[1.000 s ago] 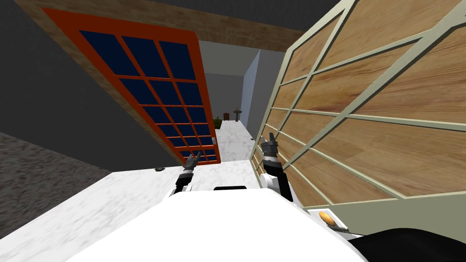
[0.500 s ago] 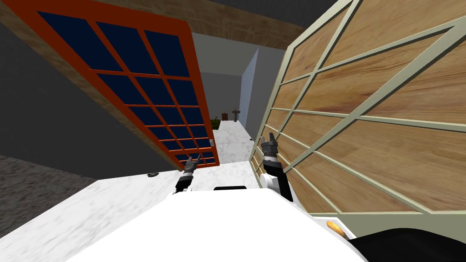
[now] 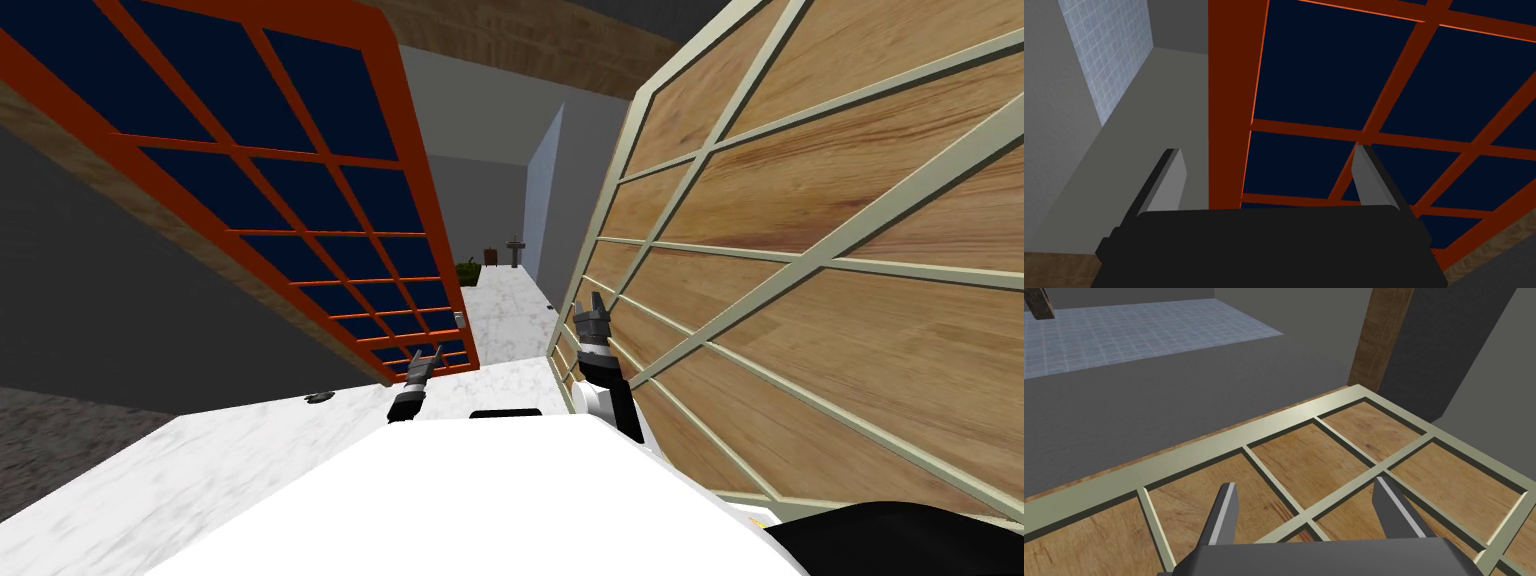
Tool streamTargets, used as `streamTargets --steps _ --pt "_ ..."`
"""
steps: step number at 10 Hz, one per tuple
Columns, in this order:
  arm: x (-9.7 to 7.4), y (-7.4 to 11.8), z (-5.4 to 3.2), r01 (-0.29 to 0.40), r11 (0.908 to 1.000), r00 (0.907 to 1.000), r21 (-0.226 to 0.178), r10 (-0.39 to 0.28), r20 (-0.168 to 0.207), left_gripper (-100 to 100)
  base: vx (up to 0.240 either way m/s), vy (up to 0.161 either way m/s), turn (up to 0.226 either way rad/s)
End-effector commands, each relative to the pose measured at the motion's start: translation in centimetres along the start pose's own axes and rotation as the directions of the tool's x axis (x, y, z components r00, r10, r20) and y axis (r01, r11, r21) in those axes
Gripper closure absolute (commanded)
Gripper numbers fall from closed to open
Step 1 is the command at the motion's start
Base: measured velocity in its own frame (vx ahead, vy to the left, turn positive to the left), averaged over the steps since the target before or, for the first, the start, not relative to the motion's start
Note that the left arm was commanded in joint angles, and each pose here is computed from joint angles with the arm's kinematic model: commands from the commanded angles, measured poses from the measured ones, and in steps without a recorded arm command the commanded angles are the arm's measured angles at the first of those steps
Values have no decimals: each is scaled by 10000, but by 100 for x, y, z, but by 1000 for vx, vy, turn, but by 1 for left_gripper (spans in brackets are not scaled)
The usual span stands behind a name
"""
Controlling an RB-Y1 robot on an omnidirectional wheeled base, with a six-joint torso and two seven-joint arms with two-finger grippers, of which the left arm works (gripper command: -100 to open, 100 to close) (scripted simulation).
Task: Pull the door open
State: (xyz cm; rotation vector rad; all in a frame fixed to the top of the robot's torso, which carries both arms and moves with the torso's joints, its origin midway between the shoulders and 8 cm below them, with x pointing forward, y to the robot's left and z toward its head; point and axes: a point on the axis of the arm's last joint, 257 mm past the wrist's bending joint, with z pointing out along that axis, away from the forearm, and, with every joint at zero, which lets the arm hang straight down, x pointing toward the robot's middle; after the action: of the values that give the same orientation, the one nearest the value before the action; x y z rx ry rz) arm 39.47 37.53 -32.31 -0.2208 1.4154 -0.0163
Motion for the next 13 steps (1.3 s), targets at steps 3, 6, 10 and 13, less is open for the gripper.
streamTargets --steps 3,6,10,13 --pt "225 54 -115 -656 9977 9970 -197 647 -430 -100 105 13 -60" --pt "396 73 -205 -1066 9938 9916 -305 1040 -763 -100 114 12 -55" --pt "621 68 -334 -1548 9872 9814 -397 1490 -1213 -100 92 12 -50" --pt "677 51 -371 -1636 9856 9786 -418 1568 -1329 -100 80 13 -27"
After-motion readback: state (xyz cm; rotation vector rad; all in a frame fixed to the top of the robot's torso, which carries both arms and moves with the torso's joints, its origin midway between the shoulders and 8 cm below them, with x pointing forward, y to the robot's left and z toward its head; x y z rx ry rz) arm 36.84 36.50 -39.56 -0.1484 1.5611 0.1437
